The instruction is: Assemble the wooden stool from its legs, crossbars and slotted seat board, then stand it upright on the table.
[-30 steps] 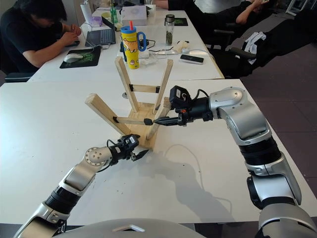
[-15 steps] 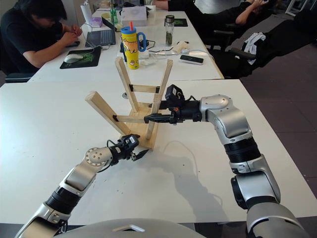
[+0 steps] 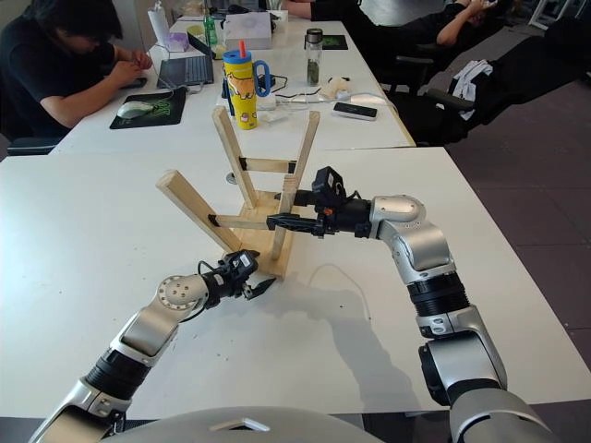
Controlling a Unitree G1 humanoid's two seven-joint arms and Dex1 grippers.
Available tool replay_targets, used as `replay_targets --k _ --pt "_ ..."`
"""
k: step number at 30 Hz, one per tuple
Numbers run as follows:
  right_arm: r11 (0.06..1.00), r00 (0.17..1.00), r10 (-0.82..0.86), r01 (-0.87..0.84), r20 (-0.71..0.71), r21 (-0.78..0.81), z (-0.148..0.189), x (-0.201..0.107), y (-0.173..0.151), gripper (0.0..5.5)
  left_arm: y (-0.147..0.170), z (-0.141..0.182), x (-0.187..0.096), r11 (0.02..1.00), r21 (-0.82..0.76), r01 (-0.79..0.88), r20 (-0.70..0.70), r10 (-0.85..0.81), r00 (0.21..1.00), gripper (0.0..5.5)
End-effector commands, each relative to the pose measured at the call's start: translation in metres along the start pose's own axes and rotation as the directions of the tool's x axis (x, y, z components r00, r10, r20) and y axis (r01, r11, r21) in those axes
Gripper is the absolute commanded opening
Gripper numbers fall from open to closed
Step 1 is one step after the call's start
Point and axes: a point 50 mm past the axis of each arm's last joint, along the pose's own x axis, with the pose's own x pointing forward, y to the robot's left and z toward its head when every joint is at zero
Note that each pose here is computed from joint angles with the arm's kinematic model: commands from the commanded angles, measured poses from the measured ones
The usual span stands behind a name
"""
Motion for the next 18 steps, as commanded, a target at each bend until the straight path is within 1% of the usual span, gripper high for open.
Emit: replay_targets --k 1,4,7,8,12,15,18 --pt "0.973 0.974 0.135 -0.095 -0.182 0.21 -0.067 0.025 0.03 2.07 -0.038 -0.047 0.007 0.978 -0.17 0.119 -0.204 -0.153 0.967 3.76" --pt "0.972 0.97 0.131 -0.085 -0.206 0.217 -0.074 0.022 0.03 2.07 -0.037 -0.047 0.008 0.977 -0.186 0.107 -0.205 -0.145 0.968 3.76" --pt "0.966 0.98 0.089 -0.041 -0.179 0.256 -0.076 0.018 0.026 2.07 -0.036 -0.047 0.009 0.973 -0.211 0.089 -0.201 -0.132 0.971 3.76" --pt "0.962 0.983 0.085 -0.038 -0.166 0.271 -0.076 0.016 0.025 2.43 -0.035 -0.047 0.01 0.972 -0.22 0.08 -0.201 -0.125 0.972 3.76" --pt "0.961 0.994 0.02 0.01 -0.106 0.277 -0.068 0.011 0.015 3.06 -0.034 -0.047 0.014 0.964 -0.26 0.045 -0.195 -0.099 0.976 3.76" --pt "0.962 0.997 0.018 0.005 -0.081 0.274 -0.063 0.005 0.015 3.51 -0.032 -0.047 0.017 0.959 -0.284 0.017 -0.194 -0.075 0.978 3.76" --pt "0.965 0.977 0.06 -0.004 -0.204 0.264 -0.079 -0.014 0.027 4.06 -0.027 -0.046 0.023 0.953 -0.303 -0.028 -0.205 -0.036 0.978 3.76"
